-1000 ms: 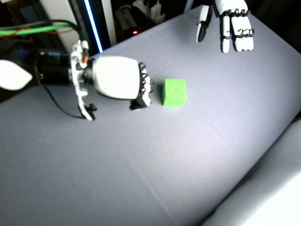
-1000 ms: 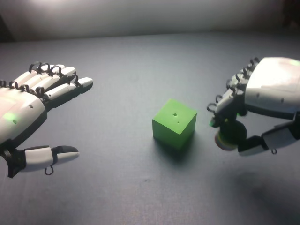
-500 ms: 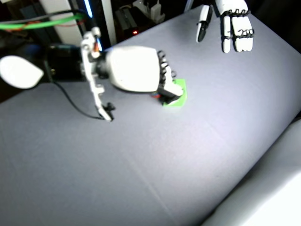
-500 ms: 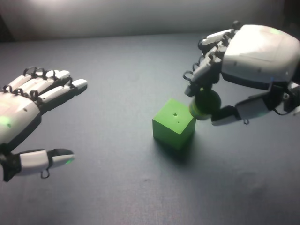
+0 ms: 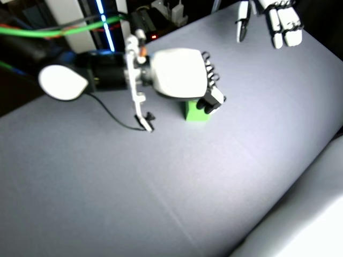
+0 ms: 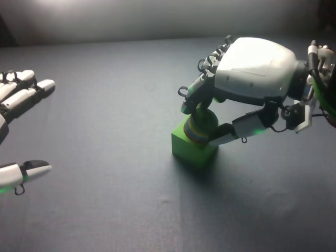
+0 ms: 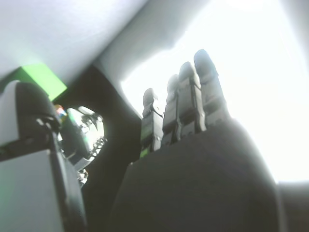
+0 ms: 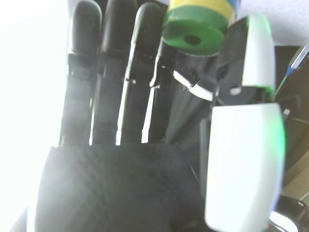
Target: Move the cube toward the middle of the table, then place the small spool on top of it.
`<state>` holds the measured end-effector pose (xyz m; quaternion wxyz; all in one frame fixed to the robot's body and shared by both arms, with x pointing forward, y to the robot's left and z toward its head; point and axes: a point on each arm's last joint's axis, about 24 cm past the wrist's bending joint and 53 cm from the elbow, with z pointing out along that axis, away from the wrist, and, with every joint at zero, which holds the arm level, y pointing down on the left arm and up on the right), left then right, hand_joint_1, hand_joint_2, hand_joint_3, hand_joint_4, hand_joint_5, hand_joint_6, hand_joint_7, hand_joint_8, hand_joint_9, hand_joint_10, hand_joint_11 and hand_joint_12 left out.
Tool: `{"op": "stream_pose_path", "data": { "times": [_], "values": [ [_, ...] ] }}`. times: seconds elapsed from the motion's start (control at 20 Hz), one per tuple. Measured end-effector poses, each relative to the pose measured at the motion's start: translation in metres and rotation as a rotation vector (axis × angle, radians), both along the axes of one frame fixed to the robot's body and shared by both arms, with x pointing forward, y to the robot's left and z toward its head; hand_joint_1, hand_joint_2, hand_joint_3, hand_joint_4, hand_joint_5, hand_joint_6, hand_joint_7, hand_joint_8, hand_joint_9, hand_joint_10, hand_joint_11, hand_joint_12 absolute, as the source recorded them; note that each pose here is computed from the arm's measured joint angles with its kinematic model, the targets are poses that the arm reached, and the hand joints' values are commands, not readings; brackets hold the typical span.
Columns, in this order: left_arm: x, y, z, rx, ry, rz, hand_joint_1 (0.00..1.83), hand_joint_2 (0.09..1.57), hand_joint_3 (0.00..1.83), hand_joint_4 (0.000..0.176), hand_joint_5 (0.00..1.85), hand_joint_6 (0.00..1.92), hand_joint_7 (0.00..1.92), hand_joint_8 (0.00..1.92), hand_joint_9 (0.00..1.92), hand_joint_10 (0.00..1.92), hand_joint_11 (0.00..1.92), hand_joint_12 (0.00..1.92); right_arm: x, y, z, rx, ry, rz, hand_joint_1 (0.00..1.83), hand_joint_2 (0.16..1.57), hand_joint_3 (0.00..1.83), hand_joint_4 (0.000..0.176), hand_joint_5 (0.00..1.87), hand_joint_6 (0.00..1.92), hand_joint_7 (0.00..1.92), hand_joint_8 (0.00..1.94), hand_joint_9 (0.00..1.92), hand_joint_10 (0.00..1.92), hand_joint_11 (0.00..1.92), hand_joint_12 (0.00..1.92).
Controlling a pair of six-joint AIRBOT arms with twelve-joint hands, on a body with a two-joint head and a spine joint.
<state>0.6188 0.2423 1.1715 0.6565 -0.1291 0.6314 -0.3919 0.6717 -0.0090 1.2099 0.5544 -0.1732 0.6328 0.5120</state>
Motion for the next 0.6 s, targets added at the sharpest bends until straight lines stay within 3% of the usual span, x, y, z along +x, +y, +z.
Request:
{"op": "stream_pose_path", "data": {
  "times": [0.05, 0.1, 0.15, 0.2, 0.25, 0.3, 0.35, 0.4, 0.45, 0.5, 0.55, 0.6],
  "values": [
    [-0.0005, -0.0013, -0.0003, 0.002, 0.0, -0.005, 0.98, 1.0, 0.0, 0.136, 0.2, 0.0, 0.08, 0.0, 0.08, 0.0, 0.0, 0.21, 0.0037, 0.0015, 0.0011, 0.001, 0.0, -0.005, 1.4, 1.02, 0.0, 0.0, 1.09, 0.78, 1.45, 0.01, 1.07, 0.98, 0.78, 1.07],
    [-0.0008, -0.002, -0.0003, 0.002, 0.001, -0.007, 0.98, 0.99, 0.0, 0.144, 0.2, 0.01, 0.09, 0.0, 0.09, 0.01, 0.0, 0.2, 0.0063, 0.0032, 0.0014, 0.002, 0.003, -0.009, 1.31, 0.98, 0.01, 0.0, 1.24, 0.51, 1.5, 0.04, 1.16, 0.66, 0.78, 1.18],
    [-0.0011, -0.0026, 0.0003, 0.002, -0.002, -0.01, 0.98, 0.99, 0.0, 0.137, 0.21, 0.0, 0.09, 0.0, 0.1, 0.0, 0.0, 0.25, 0.0083, 0.0045, 0.0009, 0.001, 0.006, -0.013, 1.29, 0.97, 0.01, 0.0, 1.36, 0.23, 1.43, 0.28, 1.24, 0.54, 0.81, 1.29],
    [-0.0012, -0.0029, 0.0, 0.002, -0.001, -0.01, 0.97, 0.99, 0.0, 0.132, 0.21, 0.0, 0.09, 0.0, 0.1, 0.0, 0.0, 0.27, 0.0089, 0.0054, 0.0012, 0.0, 0.007, -0.014, 1.3, 0.98, 0.0, 0.0, 1.4, 0.09, 1.35, 0.51, 1.24, 0.66, 0.8, 1.4],
    [-0.001, -0.0026, -0.0005, 0.002, 0.001, -0.009, 0.96, 0.99, 0.0, 0.141, 0.21, 0.0, 0.09, 0.0, 0.1, 0.0, 0.0, 0.29, 0.01, 0.0048, 0.0012, 0.001, 0.008, -0.017, 1.3, 0.97, 0.0, 0.0, 1.41, 0.07, 1.36, 0.49, 1.23, 0.68, 0.8, 1.42],
    [-0.0008, -0.0017, -0.0001, 0.0, 0.0, -0.005, 0.98, 0.99, 0.0, 0.13, 0.21, 0.0, 0.08, 0.0, 0.1, 0.0, 0.0, 0.29, 0.011, 0.0052, 0.0027, 0.003, 0.007, -0.019, 1.29, 0.97, 0.0, 0.0, 1.3, 0.33, 1.44, 0.28, 1.23, 0.55, 0.78, 1.33],
    [-0.0005, -0.001, -0.0003, -0.001, 0.002, -0.003, 0.99, 0.99, 0.0, 0.123, 0.22, 0.0, 0.08, 0.0, 0.11, 0.0, 0.0, 0.34, 0.011, 0.0061, 0.0032, 0.003, 0.007, -0.018, 1.38, 1.0, 0.0, 0.0, 1.17, 0.56, 1.44, 0.11, 1.14, 0.88, 0.79, 1.25],
    [-0.0006, -0.0013, -0.0002, -0.001, 0.001, -0.004, 0.98, 0.99, 0.0, 0.122, 0.22, 0.0, 0.08, 0.0, 0.12, 0.0, 0.0, 0.37, 0.011, 0.0066, 0.0027, 0.003, 0.008, -0.018, 1.3, 0.98, 0.0, 0.0, 1.22, 0.52, 1.48, 0.1, 1.19, 0.63, 0.81, 1.26],
    [-0.001, -0.0021, -0.0004, -0.001, 0.001, -0.007, 0.99, 0.99, 0.0, 0.123, 0.22, 0.0, 0.09, 0.0, 0.13, 0.0, 0.0, 0.38, 0.011, 0.0067, 0.0025, 0.0, 0.004, -0.018, 1.39, 1.0, 0.0, 0.0, 1.13, 0.59, 1.44, 0.08, 1.17, 0.84, 0.84, 1.2],
    [-0.0011, -0.0019, -0.0008, -0.003, 0.003, -0.007, 0.97, 0.99, 0.0, 0.118, 0.23, 0.0, 0.09, 0.0, 0.13, 0.0, 0.0, 0.38, 0.0102, 0.0075, 0.0027, -0.005, -0.004, -0.018, 1.28, 0.92, 0.0, 0.0, 1.0, 0.22, 1.24, 0.01, 1.08, 0.6, 0.78, 1.19],
    [-0.0013, -0.0016, -0.0012, -0.001, 0.004, -0.007, 0.97, 0.99, 0.0, 0.119, 0.23, 0.0, 0.09, 0.0, 0.12, 0.0, 0.0, 0.38, 0.0098, 0.008, 0.0028, -0.007, -0.008, -0.018, 1.21, 0.87, 0.0, 0.0, 0.94, 0.05, 1.1, 0.0, 1.02, 0.36, 0.67, 1.16],
    [-0.0015, -0.0014, -0.0021, 0.0, 0.007, -0.007, 0.99, 0.99, 0.0, 0.109, 0.23, 0.0, 0.1, 0.0, 0.14, 0.0, 0.0, 0.41, 0.0099, 0.0079, 0.0019, -0.011, -0.009, -0.019, 1.1, 0.84, 0.0, 0.0, 0.8, 0.01, 0.91, 0.0, 0.89, 0.2, 0.49, 1.14]
  ]
}}
